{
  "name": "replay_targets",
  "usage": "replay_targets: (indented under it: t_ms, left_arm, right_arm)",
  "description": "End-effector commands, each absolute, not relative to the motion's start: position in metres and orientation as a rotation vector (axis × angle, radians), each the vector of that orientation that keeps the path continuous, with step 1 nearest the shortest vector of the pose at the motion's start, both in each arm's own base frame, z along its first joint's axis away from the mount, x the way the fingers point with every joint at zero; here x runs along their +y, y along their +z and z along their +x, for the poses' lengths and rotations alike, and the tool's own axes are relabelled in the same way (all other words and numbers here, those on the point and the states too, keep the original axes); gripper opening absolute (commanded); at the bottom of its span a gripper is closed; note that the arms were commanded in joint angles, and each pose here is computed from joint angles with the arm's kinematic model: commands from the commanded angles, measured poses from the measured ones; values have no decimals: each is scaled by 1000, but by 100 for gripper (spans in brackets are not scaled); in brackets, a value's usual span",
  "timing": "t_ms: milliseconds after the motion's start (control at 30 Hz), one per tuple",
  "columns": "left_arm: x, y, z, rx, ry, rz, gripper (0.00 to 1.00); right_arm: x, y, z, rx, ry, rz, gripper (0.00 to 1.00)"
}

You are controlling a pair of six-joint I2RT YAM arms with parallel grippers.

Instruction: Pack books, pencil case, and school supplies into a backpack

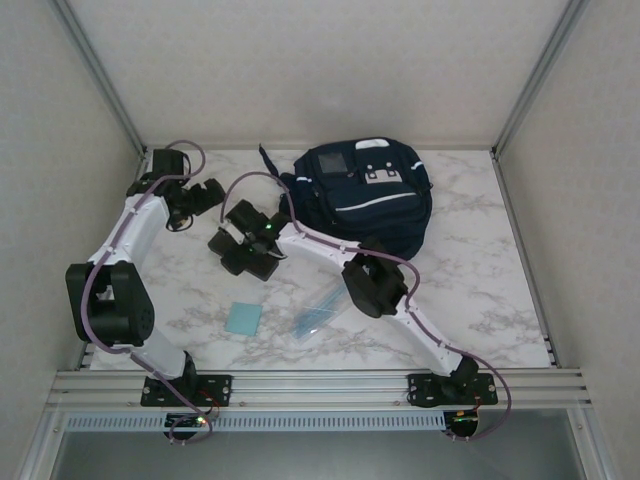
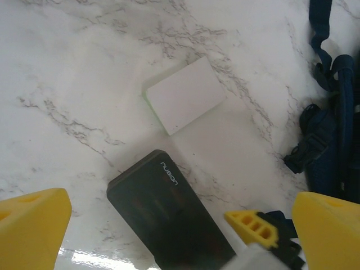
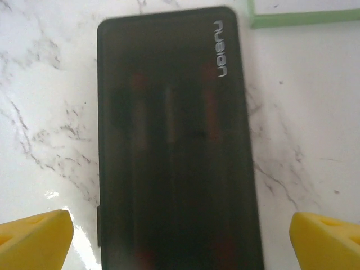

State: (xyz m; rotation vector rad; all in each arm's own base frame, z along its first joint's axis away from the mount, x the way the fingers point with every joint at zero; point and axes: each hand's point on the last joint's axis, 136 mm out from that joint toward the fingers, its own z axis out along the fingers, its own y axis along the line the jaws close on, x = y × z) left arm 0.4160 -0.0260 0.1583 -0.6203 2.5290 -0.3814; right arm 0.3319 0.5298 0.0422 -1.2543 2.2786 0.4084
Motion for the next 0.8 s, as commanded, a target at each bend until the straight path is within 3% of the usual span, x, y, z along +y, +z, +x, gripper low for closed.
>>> replay_targets:
  t_ms: [0,200,333,400,567,767]
  left_arm:
    - [-28,157,416,2527,-414,-633,100]
    - [-28,154,416,2534,-411,-634,100]
    - [-28,153,416,2532,-413,-637,100]
    - [-28,152,416,2533,-411,-637,100]
    - [-28,152,416,2532,-407,-636,100]
    - [-33,152,418,2529,-453,-627,100]
  right_arm:
    - [519,20,326,2318,289,-1331,99]
    - [513,10,320,2349,279,-1358,93]
    - [507,10,317,2362,277,-1354,69]
    - [506,15,316,2359,287,-1340,63]
    - [507,52,314,2333,354,-1263,49]
    - [489,122,310,2349,486,-1102,44]
